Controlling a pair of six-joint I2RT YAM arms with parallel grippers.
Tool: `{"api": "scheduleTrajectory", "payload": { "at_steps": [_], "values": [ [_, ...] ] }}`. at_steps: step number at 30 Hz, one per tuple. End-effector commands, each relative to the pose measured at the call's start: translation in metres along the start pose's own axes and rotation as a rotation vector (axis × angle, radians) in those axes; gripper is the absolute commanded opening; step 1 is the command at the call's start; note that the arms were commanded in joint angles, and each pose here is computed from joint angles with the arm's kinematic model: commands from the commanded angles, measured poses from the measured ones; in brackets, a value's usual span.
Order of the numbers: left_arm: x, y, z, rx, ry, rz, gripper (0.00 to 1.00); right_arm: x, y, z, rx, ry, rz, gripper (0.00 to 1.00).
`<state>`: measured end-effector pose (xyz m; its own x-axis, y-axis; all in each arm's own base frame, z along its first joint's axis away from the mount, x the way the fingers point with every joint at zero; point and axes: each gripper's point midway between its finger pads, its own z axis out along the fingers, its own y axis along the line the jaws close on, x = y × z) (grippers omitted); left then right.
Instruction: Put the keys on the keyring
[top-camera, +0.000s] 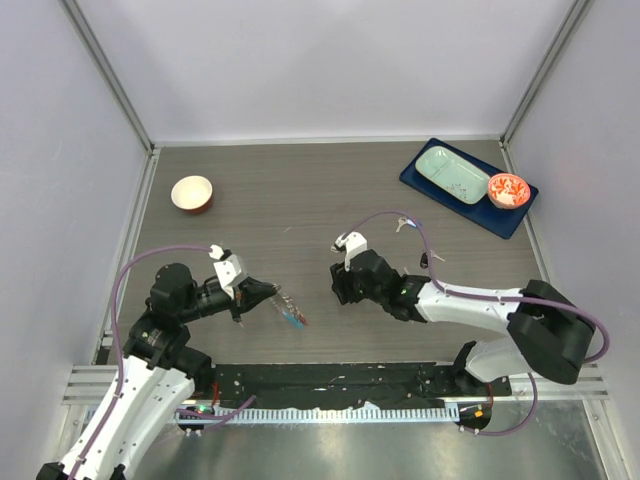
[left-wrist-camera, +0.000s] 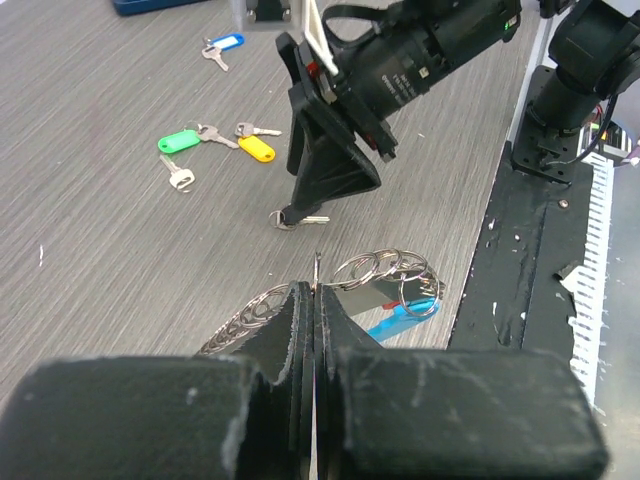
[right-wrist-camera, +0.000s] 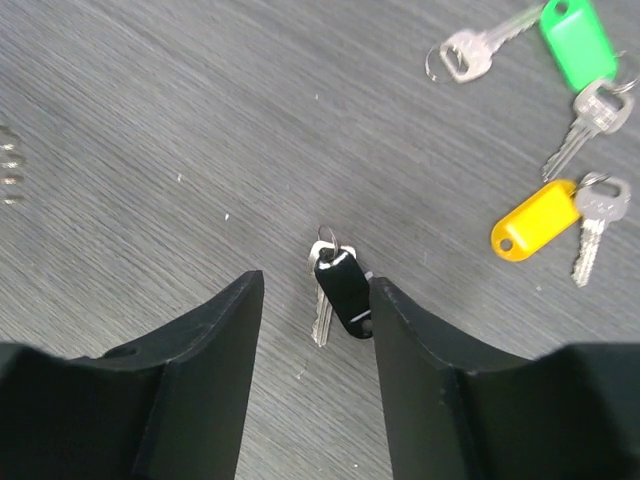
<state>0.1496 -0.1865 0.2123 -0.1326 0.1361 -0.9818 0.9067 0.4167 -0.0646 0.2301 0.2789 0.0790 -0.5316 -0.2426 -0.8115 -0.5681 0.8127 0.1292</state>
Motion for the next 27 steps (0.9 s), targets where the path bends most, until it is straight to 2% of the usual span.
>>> {"api": "scheduleTrajectory", "payload": {
  "at_steps": [1, 9, 13, 18, 27],
  "values": [
    [-0.024, 0.0, -0.004, -0.017, -0.057, 0.054, 0.0, -0.019, 0.008, 0.012, -0.039, -0.038, 0.054, 0.51],
    [-0.023, 0.001, -0.004, -0.018, -0.057, 0.054, 0.0, -0.019, -0.001, 0.021, -0.15, 0.027, 0.117, 0.44],
    [-0.022, 0.001, -0.004, -0.019, -0.052, 0.052, 0.0, -0.021, -0.006, 0.023, -0.179, 0.036, 0.087, 0.36],
    [-0.022, 0.002, -0.003, -0.019, -0.05, 0.05, 0.0, -0.015, -0.009, 0.031, -0.182, 0.065, 0.069, 0.3],
    [-0.021, 0.002, -0.003, -0.018, -0.046, 0.046, 0.0, -0.008, -0.007, 0.041, -0.21, 0.102, 0.066, 0.29]
  ]
}}
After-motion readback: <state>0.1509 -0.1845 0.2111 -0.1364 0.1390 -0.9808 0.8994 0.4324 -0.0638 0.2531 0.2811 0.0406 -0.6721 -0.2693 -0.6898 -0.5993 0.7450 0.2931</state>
